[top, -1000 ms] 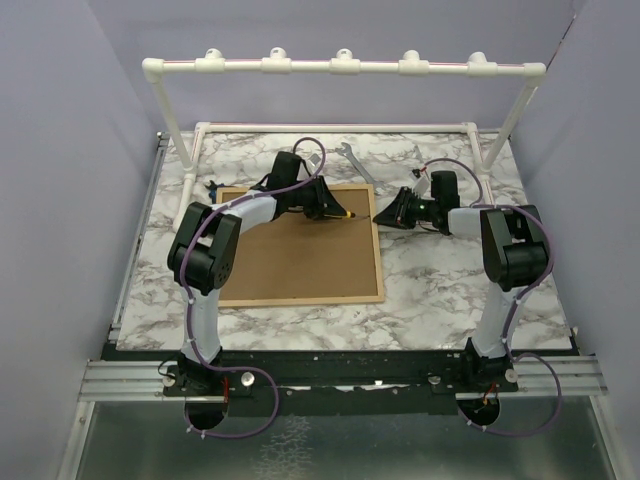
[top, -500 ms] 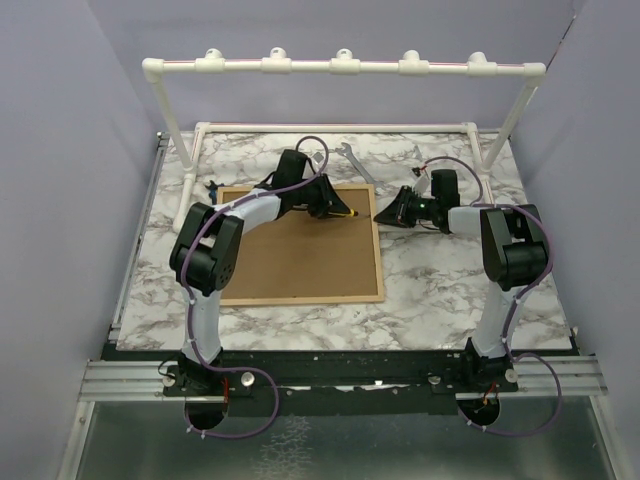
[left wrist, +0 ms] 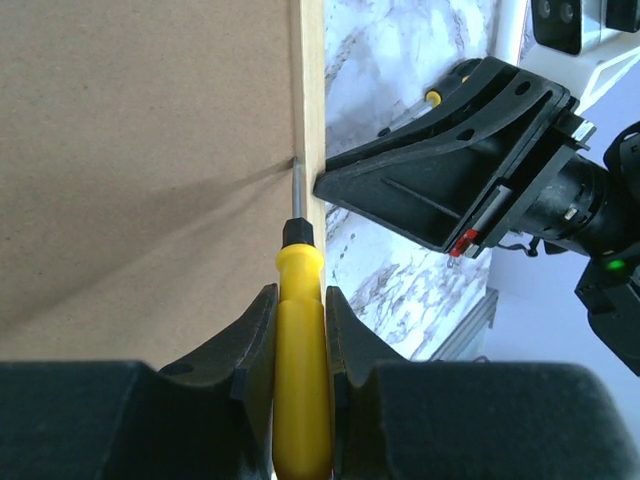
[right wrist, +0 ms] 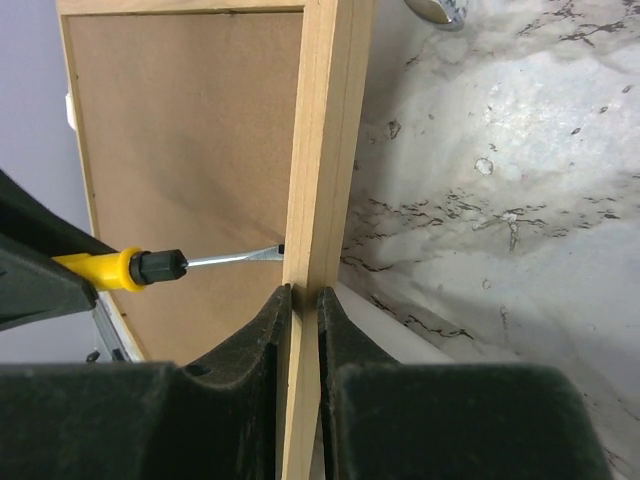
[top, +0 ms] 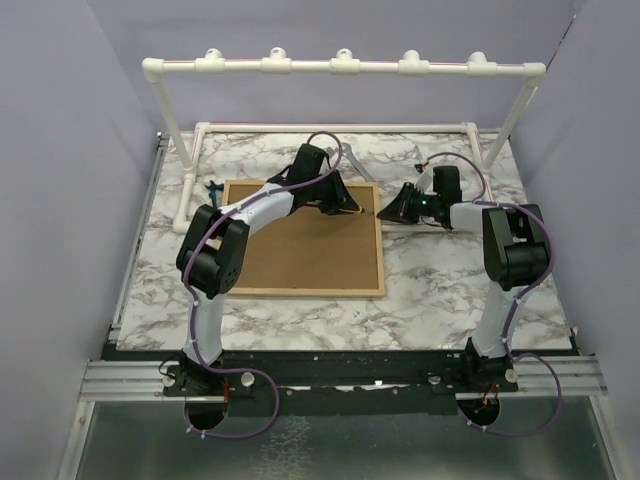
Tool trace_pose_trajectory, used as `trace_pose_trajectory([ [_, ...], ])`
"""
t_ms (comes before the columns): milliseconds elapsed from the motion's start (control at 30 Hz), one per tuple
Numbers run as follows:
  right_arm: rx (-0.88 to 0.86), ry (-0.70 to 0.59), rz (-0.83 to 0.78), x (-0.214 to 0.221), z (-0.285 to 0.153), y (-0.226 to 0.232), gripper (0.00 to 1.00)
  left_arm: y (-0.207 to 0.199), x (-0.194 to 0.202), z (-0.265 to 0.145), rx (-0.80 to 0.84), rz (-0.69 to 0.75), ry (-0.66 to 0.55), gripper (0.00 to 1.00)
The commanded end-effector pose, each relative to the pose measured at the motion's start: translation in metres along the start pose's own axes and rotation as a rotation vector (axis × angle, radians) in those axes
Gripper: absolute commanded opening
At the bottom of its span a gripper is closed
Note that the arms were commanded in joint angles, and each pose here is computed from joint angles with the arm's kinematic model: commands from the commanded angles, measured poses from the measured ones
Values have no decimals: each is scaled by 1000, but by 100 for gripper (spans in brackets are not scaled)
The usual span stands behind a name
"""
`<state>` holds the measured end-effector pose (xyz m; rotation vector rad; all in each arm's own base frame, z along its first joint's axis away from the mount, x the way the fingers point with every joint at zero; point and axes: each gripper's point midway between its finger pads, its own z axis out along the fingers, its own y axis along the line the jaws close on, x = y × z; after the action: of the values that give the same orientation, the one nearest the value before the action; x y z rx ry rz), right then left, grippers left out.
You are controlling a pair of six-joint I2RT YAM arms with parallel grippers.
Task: Take the photo out of the frame
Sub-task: Release the photo frame item from the photo frame.
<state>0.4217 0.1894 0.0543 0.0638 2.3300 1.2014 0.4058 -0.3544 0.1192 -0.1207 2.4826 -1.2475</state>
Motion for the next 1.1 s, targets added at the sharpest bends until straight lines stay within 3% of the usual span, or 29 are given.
trace_pose_trajectory([
  [0,-44,92,-38,21,11,24,15,-62,40,25,72,123,70,0],
  [600,-40,205,-219,38,19,54,15,-88,98,57,-223,419,187,0],
  [900,-42,208,-247,40,18,59,16,-101,121,66,-228,460,211,0],
  [1067,-19,191,-253,39,13,58,24,-105,116,65,-240,453,162,0],
])
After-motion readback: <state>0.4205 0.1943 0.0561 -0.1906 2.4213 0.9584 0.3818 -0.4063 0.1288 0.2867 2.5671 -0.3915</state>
